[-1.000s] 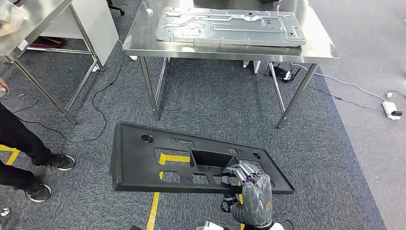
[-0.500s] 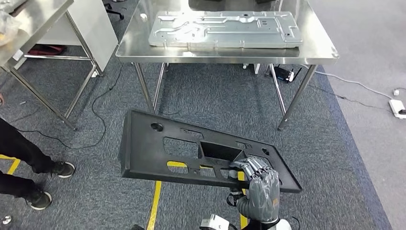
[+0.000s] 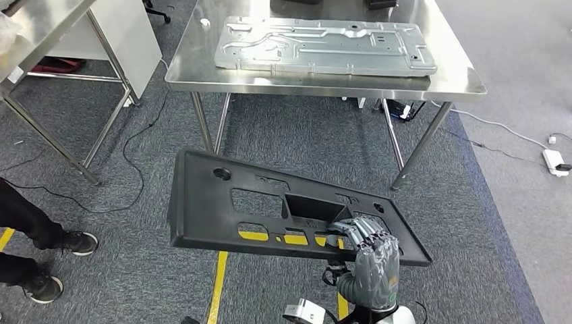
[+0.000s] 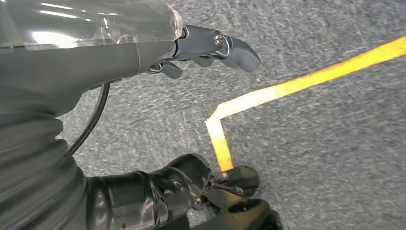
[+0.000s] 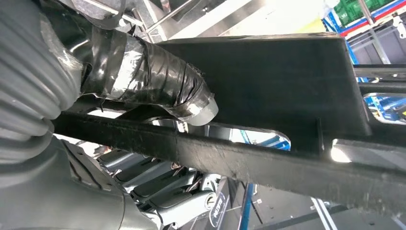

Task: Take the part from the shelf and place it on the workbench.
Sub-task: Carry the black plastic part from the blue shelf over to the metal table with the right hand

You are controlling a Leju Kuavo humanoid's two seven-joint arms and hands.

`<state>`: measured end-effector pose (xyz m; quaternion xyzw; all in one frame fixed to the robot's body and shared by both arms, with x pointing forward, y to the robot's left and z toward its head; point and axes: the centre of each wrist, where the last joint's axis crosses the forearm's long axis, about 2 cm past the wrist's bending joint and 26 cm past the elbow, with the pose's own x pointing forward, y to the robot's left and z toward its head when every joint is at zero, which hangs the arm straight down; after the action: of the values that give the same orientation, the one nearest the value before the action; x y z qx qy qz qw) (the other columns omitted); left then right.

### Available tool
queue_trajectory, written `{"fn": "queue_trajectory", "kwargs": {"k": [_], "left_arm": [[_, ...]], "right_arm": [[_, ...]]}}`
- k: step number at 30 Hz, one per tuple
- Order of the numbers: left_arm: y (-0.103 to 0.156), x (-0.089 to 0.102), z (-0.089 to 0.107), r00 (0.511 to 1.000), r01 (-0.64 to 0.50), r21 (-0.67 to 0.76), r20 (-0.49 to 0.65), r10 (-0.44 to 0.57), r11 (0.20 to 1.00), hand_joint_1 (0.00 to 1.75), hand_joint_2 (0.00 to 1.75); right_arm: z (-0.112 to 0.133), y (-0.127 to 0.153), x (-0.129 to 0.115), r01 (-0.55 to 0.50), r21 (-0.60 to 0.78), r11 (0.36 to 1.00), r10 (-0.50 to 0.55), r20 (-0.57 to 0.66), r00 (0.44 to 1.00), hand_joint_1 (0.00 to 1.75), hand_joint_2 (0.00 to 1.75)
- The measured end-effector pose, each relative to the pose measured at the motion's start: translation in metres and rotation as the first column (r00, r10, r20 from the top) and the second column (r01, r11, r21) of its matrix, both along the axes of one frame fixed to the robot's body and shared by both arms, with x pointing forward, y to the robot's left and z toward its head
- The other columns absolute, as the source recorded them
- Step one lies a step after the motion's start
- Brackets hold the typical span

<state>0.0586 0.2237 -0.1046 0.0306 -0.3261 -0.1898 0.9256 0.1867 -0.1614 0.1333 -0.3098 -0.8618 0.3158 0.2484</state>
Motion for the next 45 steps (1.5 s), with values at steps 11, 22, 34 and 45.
{"fn": "queue_trajectory", "kwargs": {"k": [11,22,34,45], "left_arm": [[-0.002,0.004,0.001,1.000,0.013,-0.004,0.005,-0.013,1.000,0.00,1.75],[-0.001,0.004,0.001,1.000,0.019,-0.009,-0.002,-0.019,1.000,0.00,1.75],[-0.001,0.012,0.002,0.999,0.050,-0.006,0.010,-0.050,0.999,0.00,1.75],[-0.003,0.018,0.003,0.998,0.058,-0.010,0.022,-0.057,0.998,0.00,1.75]], "right_arm": [[0.006,-0.004,0.006,0.029,-0.013,0.999,-0.029,0.033,0.999,1.75,1.75],[0.021,-0.015,0.018,0.086,-0.021,0.996,-0.084,0.103,0.991,1.75,1.75],[0.043,-0.054,0.055,0.219,-0.058,0.974,-0.203,0.201,0.958,1.75,1.75],[0.051,-0.078,0.072,0.280,-0.082,0.956,-0.255,0.233,0.938,1.75,1.75]]}}
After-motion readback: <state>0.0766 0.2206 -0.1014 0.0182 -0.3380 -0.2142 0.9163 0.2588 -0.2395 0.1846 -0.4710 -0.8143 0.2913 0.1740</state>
